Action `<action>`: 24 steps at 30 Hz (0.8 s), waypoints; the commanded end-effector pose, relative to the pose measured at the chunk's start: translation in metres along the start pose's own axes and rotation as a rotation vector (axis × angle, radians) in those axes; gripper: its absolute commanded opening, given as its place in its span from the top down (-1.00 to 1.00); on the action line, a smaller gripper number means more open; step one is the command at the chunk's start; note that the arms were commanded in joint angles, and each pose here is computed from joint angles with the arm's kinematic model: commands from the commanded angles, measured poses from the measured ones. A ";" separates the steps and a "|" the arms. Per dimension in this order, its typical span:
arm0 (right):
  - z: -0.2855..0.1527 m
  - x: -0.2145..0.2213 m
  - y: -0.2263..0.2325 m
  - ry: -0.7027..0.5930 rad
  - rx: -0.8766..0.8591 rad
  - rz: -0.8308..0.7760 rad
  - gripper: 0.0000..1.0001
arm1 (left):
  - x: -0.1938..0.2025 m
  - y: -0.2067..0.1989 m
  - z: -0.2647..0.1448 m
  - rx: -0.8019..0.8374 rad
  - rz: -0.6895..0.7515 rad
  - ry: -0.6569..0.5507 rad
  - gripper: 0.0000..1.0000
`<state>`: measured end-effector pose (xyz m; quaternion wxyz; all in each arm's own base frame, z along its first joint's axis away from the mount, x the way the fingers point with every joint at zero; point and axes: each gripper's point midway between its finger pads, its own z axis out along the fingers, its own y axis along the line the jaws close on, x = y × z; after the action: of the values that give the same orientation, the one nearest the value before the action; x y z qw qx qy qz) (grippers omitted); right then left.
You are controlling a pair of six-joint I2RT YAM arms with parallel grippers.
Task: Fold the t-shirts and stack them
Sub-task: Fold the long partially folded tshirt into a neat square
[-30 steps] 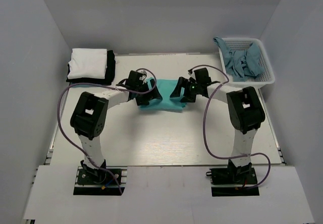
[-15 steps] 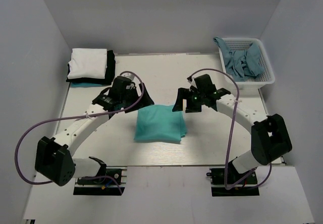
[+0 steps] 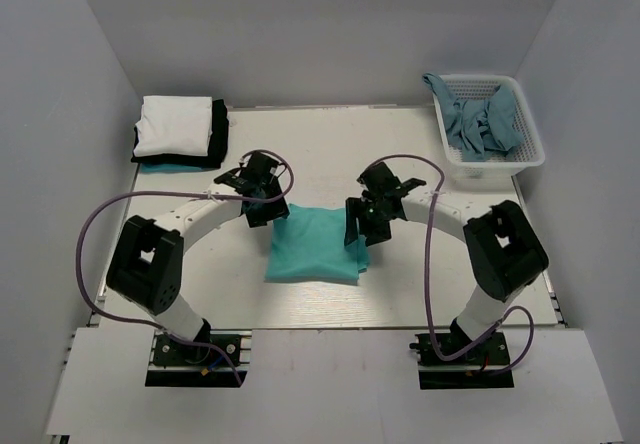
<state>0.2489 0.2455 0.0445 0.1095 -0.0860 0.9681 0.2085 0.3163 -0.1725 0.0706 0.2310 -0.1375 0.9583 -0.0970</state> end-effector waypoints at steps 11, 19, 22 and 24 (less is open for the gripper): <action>0.006 -0.002 0.017 0.001 -0.005 0.035 1.00 | 0.000 -0.003 0.022 -0.004 -0.010 0.005 0.46; -0.030 -0.011 0.081 -0.076 -0.378 -0.036 1.00 | 0.006 -0.002 0.024 0.003 -0.028 0.012 0.88; -0.045 -0.021 0.109 -0.134 -0.537 -0.054 1.00 | 0.006 -0.002 0.020 0.010 -0.047 0.005 0.99; -0.054 -0.034 0.112 -0.188 -0.597 -0.041 1.00 | 0.008 -0.001 0.018 0.010 -0.056 0.005 0.99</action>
<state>0.2386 0.3070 0.1002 0.1357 -0.0982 0.9044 0.3924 0.3186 -0.1758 0.0379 0.2114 -0.1523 0.9612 -0.0907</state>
